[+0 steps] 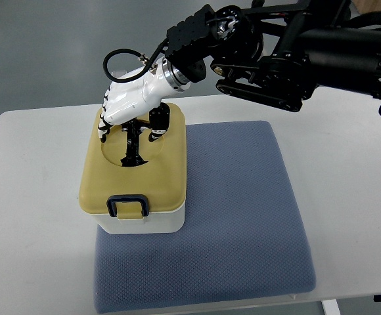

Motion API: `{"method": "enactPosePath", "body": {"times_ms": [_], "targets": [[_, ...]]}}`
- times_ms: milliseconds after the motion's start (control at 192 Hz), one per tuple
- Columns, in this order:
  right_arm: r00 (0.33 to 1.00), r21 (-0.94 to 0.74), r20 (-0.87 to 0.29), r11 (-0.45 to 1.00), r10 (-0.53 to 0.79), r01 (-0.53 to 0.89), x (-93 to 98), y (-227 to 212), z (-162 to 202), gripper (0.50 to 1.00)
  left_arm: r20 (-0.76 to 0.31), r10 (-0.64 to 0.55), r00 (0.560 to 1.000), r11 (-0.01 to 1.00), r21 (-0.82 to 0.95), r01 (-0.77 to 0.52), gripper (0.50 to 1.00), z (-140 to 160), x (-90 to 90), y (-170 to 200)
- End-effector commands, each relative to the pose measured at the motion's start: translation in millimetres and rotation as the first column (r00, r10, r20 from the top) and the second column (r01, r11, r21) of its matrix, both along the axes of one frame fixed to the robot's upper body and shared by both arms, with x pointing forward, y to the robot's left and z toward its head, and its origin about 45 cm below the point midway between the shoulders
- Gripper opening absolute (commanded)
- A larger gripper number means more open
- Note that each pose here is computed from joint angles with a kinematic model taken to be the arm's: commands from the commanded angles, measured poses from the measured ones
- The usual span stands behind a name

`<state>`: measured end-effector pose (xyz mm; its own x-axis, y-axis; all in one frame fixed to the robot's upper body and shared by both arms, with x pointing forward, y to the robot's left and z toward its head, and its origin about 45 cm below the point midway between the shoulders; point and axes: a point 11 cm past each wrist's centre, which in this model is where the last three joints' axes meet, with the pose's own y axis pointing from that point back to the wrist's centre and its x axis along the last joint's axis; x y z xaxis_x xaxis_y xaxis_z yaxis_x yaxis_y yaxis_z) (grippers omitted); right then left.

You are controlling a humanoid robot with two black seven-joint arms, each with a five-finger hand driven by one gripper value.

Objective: Open white storage box with right hand
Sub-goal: 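Lower the right hand and close fingers around the black lid handle, then lift the yellow lid off the box with the right hand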

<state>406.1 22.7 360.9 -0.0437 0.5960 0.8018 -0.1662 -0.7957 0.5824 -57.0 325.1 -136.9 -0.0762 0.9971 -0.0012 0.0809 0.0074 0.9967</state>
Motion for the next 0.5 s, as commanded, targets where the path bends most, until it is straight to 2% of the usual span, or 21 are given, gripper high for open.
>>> {"method": "enactPosePath", "body": {"times_ms": [0,94,203,307,343,385,411,494], "targets": [[1.0,0.004,-0.001,1.0,0.001,-0.001,-0.1,0.0,-1.0,0.719,0.0,0.0,1.0,1.0,0.0,0.0,1.0,0.0,0.1,0.0],[1.0,0.006,0.001,1.0,0.004,-0.004,-0.5,0.7,-1.0,0.648,0.0,0.0,1.0,1.0,0.0,0.0,1.0,0.0,0.1,0.0],[1.0,0.006,-0.001,1.0,0.004,-0.004,-0.6,0.6,-1.6,0.588,0.0,0.0,1.0,1.0,0.0,0.0,1.0,0.0,0.1,0.0],[1.0,0.006,0.001,1.0,0.004,-0.004,-0.5,0.7,-1.0,0.572,0.0,0.0,1.0,1.0,0.0,0.0,1.0,0.0,0.1,0.0],[1.0,0.006,0.001,1.0,0.004,-0.004,-0.5,0.7,-1.0,0.541,0.0,0.0,1.0,1.0,0.0,0.0,1.0,0.0,0.1,0.0],[1.0,0.006,0.001,1.0,0.004,-0.004,-0.5,0.7,-1.0,0.529,0.0,0.0,1.0,1.0,0.0,0.0,1.0,0.0,0.1,0.0],[1.0,0.007,0.0,1.0,0.004,-0.004,-0.6,0.8,-0.9,0.5,0.0,0.0,1.0,1.0,0.0,0.0,1.0,0.0,0.1,0.0],[1.0,0.009,0.0,1.0,0.004,-0.004,-0.6,1.0,-0.5,0.5,0.0,0.0,1.0,1.0,0.0,0.0,1.0,0.0,0.1,0.0]]}}
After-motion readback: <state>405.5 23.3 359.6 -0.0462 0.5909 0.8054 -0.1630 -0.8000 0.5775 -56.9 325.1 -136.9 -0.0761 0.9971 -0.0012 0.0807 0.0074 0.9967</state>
